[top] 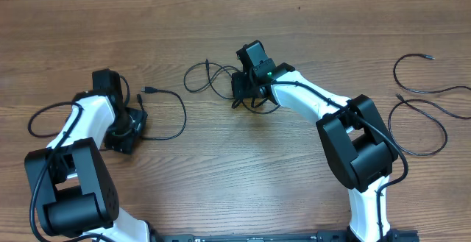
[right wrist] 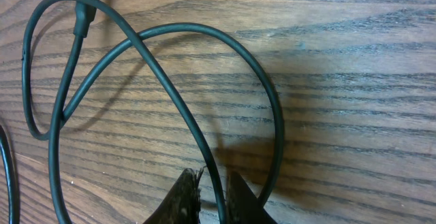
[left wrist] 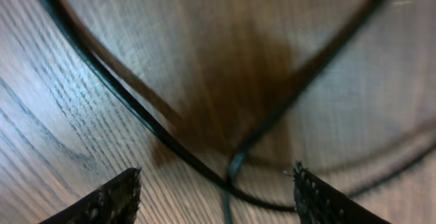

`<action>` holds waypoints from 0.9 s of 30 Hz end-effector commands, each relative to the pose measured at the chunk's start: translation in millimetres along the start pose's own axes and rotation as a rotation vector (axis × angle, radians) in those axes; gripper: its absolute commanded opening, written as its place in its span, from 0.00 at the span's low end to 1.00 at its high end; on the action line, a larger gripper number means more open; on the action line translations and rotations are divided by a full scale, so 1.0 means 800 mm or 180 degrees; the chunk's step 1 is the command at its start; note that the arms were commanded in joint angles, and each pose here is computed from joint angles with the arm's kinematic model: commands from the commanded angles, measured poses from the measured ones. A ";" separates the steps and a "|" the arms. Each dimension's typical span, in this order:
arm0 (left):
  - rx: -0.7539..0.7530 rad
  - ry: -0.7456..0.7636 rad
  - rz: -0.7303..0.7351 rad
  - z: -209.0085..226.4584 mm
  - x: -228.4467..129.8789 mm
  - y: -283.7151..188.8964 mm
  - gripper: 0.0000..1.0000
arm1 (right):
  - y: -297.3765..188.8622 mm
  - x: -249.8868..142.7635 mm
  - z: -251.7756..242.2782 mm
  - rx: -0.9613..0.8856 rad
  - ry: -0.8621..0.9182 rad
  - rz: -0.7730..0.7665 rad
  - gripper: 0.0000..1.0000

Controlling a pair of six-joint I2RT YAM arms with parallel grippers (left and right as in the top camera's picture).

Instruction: Untangle cables

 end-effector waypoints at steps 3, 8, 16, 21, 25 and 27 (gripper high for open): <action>-0.0020 -0.0286 -0.0063 0.014 -0.003 0.014 0.41 | -0.009 0.009 0.011 0.0080 -0.0006 -0.0088 0.14; -0.0063 -0.0107 -0.0185 0.012 0.005 0.013 0.04 | -0.009 0.009 0.011 0.0080 -0.0007 -0.0088 0.14; -0.0311 0.0536 -0.0493 -0.007 0.042 -0.013 0.04 | -0.009 0.008 0.012 0.0101 -0.0007 -0.0063 0.46; -0.0366 0.0562 -0.0556 -0.010 0.050 -0.017 0.05 | -0.021 0.017 0.026 0.0286 -0.0073 -0.0033 0.63; -0.0349 0.0636 -0.0568 -0.010 0.050 -0.017 0.05 | -0.057 0.042 0.050 0.0274 -0.0342 -0.0045 0.63; -0.0319 0.0632 -0.0575 -0.008 0.049 -0.016 0.04 | -0.074 0.053 0.061 0.0285 -0.0446 -0.0081 0.64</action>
Point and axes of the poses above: each gripper's point midway between its finger pads, its own y axis out along the fingers, its own z axis along the line the jaws close on, x = y × z, the point moved 9 cm from there along -y, back along the fingers, and after that the axes turned 14 degrees about y, right-handed, at the moved point
